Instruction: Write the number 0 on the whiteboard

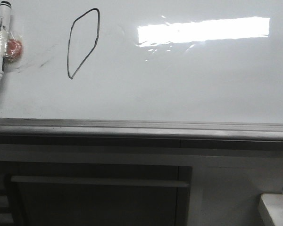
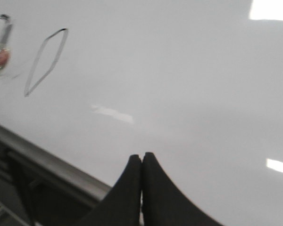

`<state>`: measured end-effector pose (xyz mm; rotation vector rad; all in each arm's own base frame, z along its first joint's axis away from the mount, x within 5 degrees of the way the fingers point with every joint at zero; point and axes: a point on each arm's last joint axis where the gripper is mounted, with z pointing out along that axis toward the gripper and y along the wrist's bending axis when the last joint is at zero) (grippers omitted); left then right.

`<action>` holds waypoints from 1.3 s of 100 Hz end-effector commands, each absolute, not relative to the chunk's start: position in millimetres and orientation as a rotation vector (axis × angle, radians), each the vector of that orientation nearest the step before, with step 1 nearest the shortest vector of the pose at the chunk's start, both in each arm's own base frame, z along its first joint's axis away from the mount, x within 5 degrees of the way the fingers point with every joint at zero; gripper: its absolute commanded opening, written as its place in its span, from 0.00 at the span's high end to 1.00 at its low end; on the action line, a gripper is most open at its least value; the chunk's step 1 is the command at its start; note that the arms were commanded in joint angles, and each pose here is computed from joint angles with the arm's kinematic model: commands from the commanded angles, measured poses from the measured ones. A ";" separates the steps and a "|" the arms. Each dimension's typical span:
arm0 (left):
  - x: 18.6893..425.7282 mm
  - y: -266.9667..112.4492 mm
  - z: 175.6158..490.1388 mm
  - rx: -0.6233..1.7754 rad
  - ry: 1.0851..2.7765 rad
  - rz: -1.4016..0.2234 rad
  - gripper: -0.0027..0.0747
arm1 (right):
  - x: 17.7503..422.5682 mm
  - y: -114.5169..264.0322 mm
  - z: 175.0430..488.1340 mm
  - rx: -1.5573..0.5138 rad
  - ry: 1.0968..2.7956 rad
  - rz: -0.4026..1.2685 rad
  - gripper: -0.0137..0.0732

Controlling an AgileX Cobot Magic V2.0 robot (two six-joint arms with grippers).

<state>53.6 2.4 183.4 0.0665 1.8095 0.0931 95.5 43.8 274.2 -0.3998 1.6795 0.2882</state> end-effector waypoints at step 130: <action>53.2 1.9 186.8 0.062 1.732 0.086 0.99 | 53.7 -1.9 174.3 -0.063 1.791 -0.048 0.90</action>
